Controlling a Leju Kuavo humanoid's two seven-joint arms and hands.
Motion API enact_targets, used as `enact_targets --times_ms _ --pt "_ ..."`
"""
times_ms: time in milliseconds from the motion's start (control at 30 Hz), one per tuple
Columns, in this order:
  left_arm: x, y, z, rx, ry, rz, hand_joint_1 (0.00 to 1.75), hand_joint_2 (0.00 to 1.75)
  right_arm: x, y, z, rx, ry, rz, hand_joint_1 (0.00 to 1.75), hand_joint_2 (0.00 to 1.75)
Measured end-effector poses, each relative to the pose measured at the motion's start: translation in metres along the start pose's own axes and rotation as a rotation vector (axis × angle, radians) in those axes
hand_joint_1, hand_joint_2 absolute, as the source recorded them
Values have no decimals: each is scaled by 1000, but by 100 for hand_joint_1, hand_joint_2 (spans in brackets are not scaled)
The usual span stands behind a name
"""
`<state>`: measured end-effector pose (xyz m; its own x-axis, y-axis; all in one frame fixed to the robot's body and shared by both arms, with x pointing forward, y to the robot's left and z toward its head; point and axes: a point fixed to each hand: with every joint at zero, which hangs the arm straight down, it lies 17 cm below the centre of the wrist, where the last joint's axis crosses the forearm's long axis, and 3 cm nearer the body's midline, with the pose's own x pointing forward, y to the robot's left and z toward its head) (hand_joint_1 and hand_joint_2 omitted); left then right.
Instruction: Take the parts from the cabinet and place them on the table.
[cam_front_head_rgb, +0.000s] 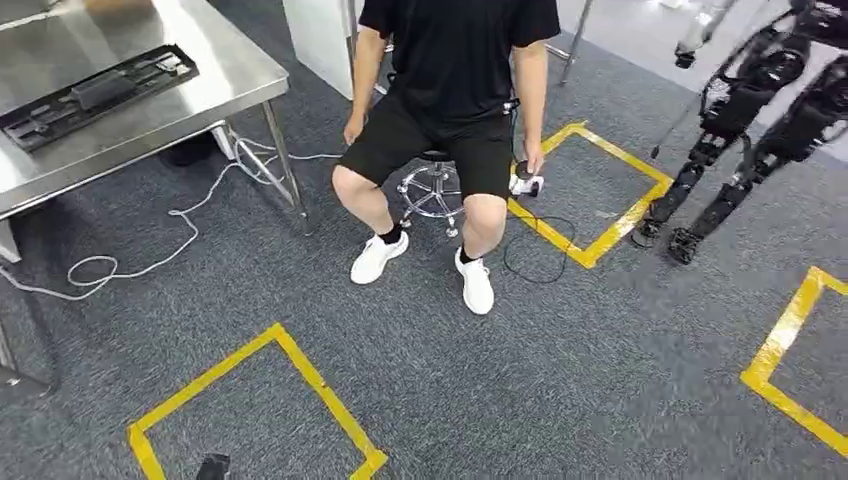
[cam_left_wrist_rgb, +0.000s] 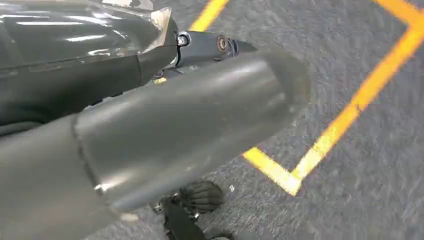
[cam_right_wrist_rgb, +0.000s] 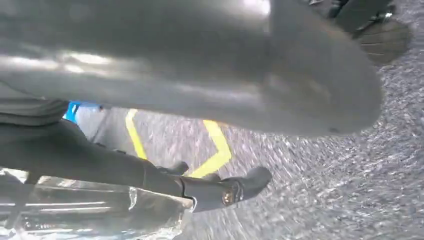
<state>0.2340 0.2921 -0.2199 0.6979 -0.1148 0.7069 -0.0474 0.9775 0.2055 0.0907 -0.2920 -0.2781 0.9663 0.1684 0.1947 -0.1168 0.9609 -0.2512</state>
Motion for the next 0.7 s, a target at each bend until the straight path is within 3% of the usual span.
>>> enact_targets --times_ms 433,700 --pt "19 11 -8 19 -60 -27 0 0 20 -10 -3 0 -63 54 0 0" --pt "2 12 -4 7 -9 -28 0 0 25 -13 -4 7 -49 34 0 0"
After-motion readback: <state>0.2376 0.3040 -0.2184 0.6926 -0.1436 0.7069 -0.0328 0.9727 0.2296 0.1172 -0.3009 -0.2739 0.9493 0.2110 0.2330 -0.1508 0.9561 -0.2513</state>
